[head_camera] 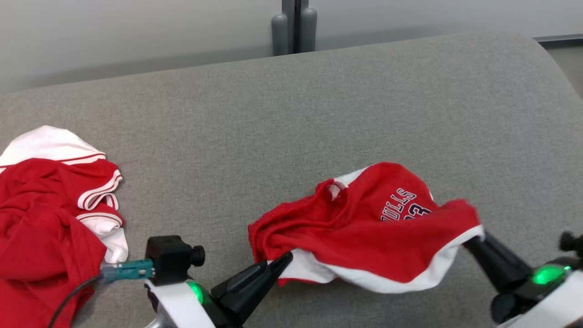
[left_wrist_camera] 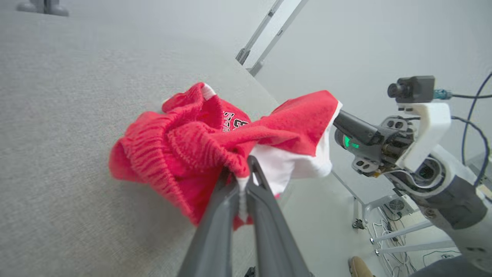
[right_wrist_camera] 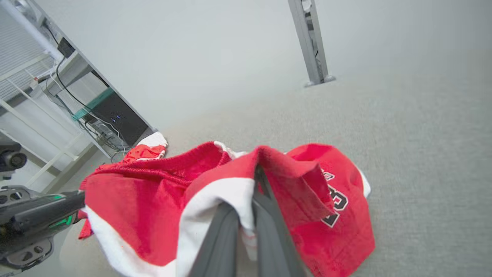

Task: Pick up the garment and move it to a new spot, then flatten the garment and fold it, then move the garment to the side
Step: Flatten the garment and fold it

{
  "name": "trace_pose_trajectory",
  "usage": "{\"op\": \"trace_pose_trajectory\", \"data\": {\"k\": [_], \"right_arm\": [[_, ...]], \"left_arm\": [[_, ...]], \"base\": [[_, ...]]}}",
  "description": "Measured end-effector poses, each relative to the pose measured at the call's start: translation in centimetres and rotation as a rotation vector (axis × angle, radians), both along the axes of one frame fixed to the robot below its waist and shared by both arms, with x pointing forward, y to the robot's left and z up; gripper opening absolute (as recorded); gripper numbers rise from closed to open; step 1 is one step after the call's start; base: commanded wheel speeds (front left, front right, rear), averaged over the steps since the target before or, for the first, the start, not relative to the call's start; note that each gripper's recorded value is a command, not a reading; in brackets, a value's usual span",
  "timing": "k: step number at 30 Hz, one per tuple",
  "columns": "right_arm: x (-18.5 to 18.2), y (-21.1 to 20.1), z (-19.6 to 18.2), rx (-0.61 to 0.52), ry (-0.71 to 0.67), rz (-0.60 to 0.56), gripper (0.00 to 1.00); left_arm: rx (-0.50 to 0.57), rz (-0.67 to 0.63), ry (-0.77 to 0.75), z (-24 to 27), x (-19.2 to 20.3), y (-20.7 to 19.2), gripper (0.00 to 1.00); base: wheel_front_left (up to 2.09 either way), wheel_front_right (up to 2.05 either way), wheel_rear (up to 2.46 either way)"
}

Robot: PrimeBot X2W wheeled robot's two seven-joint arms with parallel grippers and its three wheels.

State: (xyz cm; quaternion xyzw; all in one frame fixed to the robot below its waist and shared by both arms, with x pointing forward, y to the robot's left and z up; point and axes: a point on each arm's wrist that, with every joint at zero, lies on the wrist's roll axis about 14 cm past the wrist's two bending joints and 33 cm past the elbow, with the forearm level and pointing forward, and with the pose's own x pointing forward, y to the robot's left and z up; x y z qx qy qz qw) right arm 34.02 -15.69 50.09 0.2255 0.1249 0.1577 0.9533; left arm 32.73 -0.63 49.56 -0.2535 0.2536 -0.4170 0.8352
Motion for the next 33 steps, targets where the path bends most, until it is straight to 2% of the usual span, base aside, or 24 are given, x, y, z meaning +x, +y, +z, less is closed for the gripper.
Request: {"op": "trace_pose_trajectory", "data": {"k": [8, 11, 15, 17, 21, 23, 24, 25, 27, 33], "right_arm": [[-0.9, -5.8, 13.8, 0.079, -0.355, -0.091, 0.0], [-1.2, -6.4, 16.5, 0.091, -0.431, -0.092, 0.0], [-0.6, -7.3, 18.1, 0.044, -0.478, -0.1, 0.0], [0.3, -7.3, 18.5, 0.006, -0.491, -0.095, 0.0], [3.9, -6.6, 18.8, -0.06, -0.509, -0.069, 0.0], [6.4, -5.8, 18.6, -0.062, -0.494, -0.052, 0.0], [7.9, -5.7, 18.5, -0.056, -0.493, -0.068, 0.0], [7.9, -5.7, 18.5, -0.056, -0.493, -0.068, 0.0], [11.0, -5.2, 19.1, -0.068, -0.506, -0.096, 0.0], [19.7, -2.1, 22.7, 0.088, -0.563, -0.193, 0.0]], "left_arm": [[-0.331, -0.054, -0.168, 11.6, -0.3, -0.6, 0.0], [-0.416, -0.076, -0.213, 14.4, -0.8, -0.8, 0.0], [-0.482, -0.097, -0.281, 17.2, -0.4, -0.9, 0.0], [-0.469, -0.1, -0.307, 17.6, 0.4, -1.0, 0.0], [-0.387, -0.034, -0.353, 17.5, 5.0, -0.6, 0.0], [-0.325, -0.006, -0.365, 17.0, 7.7, -0.7, 0.0], [-0.304, 0.009, -0.364, 16.9, 9.1, -0.8, 0.0], [-0.304, 0.009, -0.364, 16.9, 9.1, -0.8, 0.0], [-0.246, 0.051, -0.371, 16.6, 11.9, -0.8, 0.0], [-0.142, 0.272, -0.395, 17.3, 22.0, 0.8, 0.0]], "base": [[0.0, 0.0, 0.0], [0.0, 0.0, 0.0], [0.0, 0.0, 0.0], [0.0, 0.0, 0.0], [0.0, 0.0, 0.0], [0.0, 0.0, 0.0], [0.0, 0.0, 0.0], [0.0, 0.0, 0.0], [0.0, 0.0, 0.0], [0.0, 0.0, 0.0]]}}
